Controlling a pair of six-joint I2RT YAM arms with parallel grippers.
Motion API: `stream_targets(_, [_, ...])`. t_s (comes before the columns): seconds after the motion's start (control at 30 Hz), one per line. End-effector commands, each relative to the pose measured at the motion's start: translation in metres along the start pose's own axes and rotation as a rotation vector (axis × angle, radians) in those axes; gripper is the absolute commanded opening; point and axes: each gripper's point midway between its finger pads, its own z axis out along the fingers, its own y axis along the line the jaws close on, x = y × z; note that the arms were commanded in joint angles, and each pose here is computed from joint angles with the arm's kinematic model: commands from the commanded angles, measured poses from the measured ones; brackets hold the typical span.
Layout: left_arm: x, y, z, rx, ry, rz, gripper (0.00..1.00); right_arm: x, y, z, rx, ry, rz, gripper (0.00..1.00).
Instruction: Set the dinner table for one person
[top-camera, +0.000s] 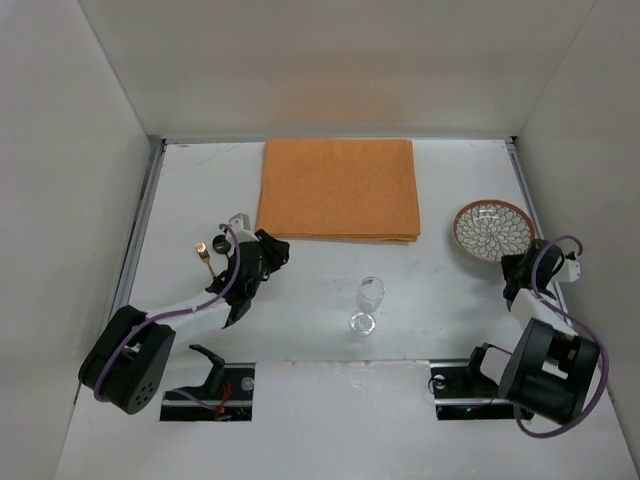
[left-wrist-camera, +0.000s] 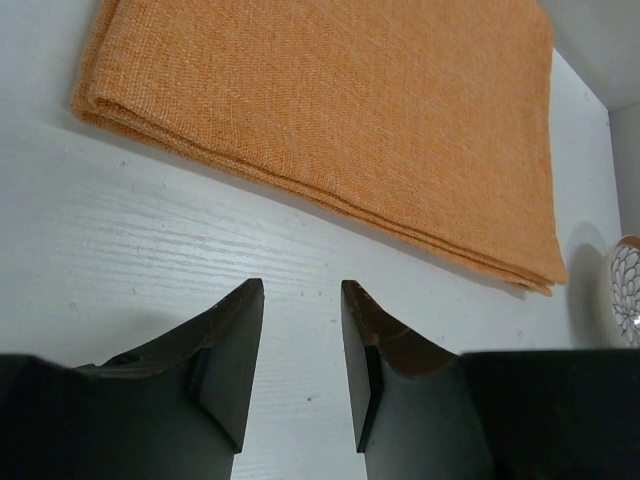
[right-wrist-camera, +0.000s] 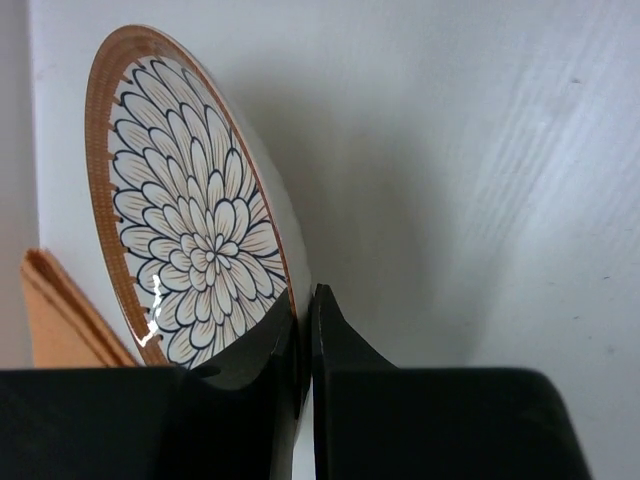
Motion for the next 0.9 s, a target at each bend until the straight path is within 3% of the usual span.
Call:
stream_targets(0.0, [-0.016,-0.011,-0.001,0.034,-0.058,-0.023,0.35,-0.025,0.114,-0.045,-0.397,-0.083,-0.060,0.03])
stream_targets(0.2, [-0.016,-0.010,0.000,0.043,-0.065,-0.035,0.36,0.009,0.186,-0.093,-0.610,-0.005,-0.122,0.04])
stream_targets(0.43, [-0.024,-0.010,-0.004,0.050,-0.095,-0.027,0.37,0.141,0.279,-0.126,-0.815,0.317,-0.251,0.05])
stream_targets(0.67, [-0.037,-0.004,-0.010,0.031,-0.141,-0.023,0.34,0.240,0.328,-0.109,-0.834,0.528,-0.239,0.05])
stream_targets(0.87, [-0.034,-0.002,-0.007,0.019,-0.131,-0.013,0.33,0.277,0.335,-0.084,-0.786,0.584,-0.208,0.05])
